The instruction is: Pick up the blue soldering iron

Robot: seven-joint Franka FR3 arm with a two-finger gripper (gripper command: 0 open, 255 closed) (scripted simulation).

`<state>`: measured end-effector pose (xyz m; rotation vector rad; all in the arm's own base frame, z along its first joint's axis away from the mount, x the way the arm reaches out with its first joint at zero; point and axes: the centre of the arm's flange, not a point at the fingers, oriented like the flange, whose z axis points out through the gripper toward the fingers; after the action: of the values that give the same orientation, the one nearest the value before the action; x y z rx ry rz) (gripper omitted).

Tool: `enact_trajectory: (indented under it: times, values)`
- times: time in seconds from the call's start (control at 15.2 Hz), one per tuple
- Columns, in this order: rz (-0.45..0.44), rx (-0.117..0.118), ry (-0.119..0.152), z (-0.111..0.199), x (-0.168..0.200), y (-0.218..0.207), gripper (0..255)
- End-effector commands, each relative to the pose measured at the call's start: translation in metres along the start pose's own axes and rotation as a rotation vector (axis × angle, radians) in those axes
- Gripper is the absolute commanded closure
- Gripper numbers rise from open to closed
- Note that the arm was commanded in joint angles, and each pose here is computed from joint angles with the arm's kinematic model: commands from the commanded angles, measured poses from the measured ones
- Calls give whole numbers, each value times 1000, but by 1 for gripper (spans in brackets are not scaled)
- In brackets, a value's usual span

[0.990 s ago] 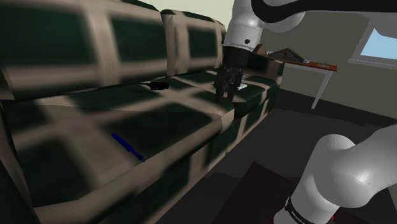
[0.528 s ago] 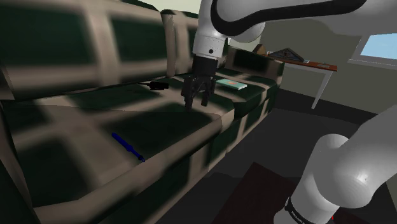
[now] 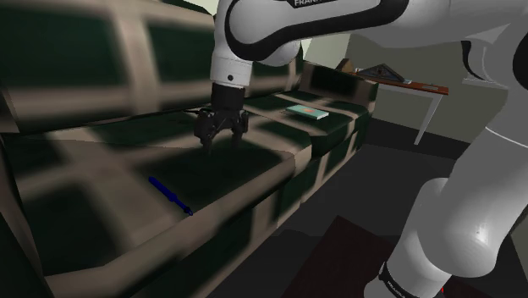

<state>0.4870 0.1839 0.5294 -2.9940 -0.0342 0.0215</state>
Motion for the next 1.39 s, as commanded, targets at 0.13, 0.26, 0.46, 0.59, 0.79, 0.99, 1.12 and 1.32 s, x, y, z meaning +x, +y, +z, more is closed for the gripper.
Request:
enact_trajectory:
  times: [0.13,0.26,0.46,0.59,0.79,0.99,1.12,1.32]
  values:
    - [8,2,-7,19,40,-33,0]
    - [11,2,-11,30,60,-48,0]
    - [17,3,-16,46,89,-71,0]
    - [20,3,-19,56,108,-86,0]
    - [25,4,-24,71,134,-105,0]
    - [25,4,-24,86,134,-103,0]
    - [25,4,-24,97,134,-101,0]
    - [25,4,-24,110,134,-99,0]
